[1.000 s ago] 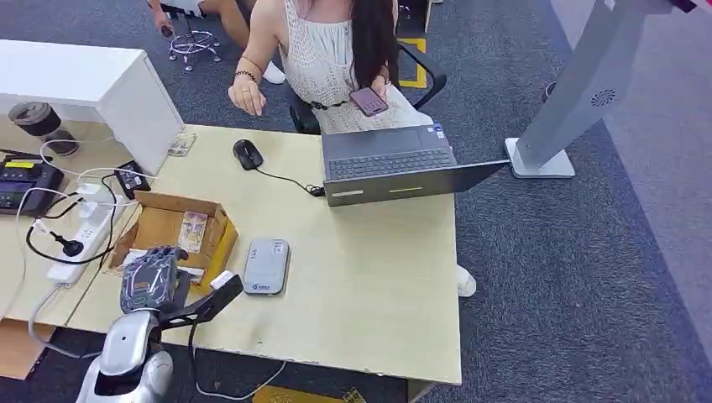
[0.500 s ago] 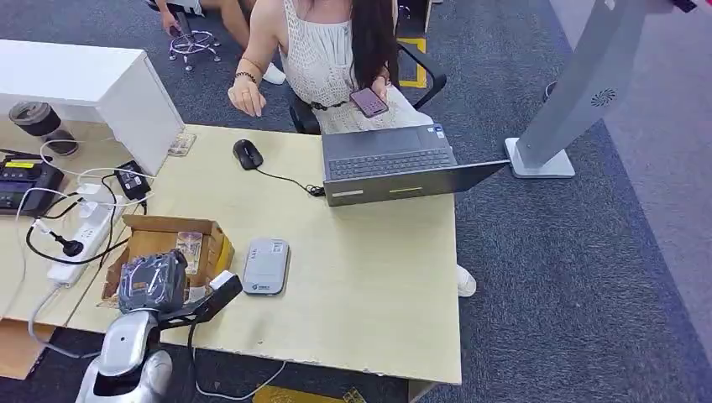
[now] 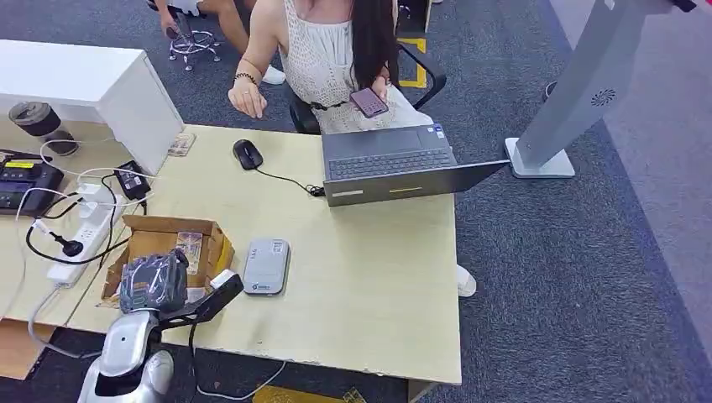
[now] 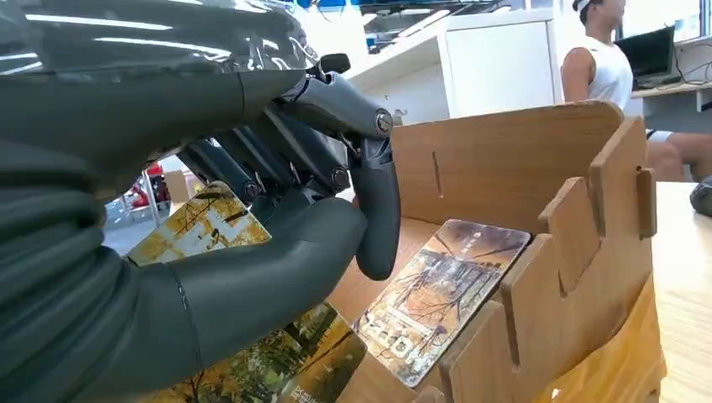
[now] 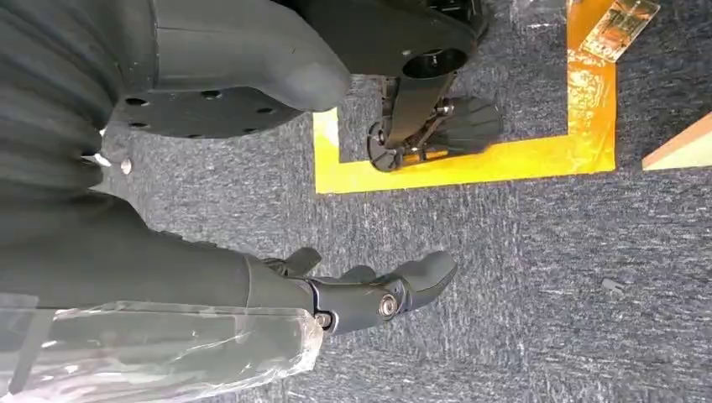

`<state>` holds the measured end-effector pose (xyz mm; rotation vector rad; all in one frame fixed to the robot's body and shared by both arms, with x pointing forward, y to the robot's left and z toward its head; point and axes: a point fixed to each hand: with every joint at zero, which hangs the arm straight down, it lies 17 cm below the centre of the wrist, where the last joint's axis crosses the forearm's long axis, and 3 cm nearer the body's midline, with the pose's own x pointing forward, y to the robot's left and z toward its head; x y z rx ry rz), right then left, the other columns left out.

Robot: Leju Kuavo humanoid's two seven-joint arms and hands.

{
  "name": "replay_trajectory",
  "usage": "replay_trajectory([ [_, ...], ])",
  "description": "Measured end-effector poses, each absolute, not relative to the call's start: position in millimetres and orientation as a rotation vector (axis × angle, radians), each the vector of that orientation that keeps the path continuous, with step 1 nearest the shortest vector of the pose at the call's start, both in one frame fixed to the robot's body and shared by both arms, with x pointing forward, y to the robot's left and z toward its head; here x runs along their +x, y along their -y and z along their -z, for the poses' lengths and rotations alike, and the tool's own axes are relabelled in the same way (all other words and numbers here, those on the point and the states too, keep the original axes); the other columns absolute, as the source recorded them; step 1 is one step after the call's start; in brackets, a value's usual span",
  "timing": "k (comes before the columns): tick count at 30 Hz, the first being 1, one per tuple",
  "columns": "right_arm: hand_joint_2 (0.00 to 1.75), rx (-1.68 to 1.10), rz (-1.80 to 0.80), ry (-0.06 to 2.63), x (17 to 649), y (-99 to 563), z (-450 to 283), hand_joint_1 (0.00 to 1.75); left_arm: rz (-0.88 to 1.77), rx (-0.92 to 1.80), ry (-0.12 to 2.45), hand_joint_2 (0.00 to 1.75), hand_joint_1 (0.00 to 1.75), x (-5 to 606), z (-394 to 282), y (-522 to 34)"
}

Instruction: Pass the card to the sensor for recognition and then transmit it.

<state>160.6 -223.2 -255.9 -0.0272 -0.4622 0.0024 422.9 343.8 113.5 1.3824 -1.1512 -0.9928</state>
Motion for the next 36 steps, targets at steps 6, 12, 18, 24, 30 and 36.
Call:
replay_trajectory([
  [6, 1.75, -0.026, -0.003, 0.462, 160.4, 223.3, 256.0, 0.00, 0.986, 1.388, 1.153, 1.75, 1.75, 422.6, -114.5, -347.1],
  [12, 1.75, -0.027, -0.003, 0.461, 160.3, 223.5, 256.0, 0.00, 0.975, 1.404, 1.174, 1.75, 1.75, 423.7, -123.6, -347.4],
  [18, 1.75, -0.027, -0.003, 0.462, 160.5, 223.5, 256.0, 0.00, 0.958, 1.421, 1.193, 1.75, 1.75, 426.7, -136.0, -347.3],
  [24, 1.75, -0.027, -0.004, 0.461, 160.4, 223.4, 256.0, 0.00, 0.951, 1.429, 1.203, 1.75, 1.75, 427.0, -140.3, -347.1],
  [30, 1.75, -0.022, -0.014, 0.462, 160.6, 222.3, 255.9, 0.00, 0.933, 1.453, 1.236, 1.75, 1.75, 434.9, -161.8, -346.1],
  [36, 1.75, -0.016, -0.011, 0.462, 161.0, 222.0, 255.7, 0.00, 0.893, 1.490, 1.266, 1.75, 1.75, 444.5, -189.5, -348.0],
])
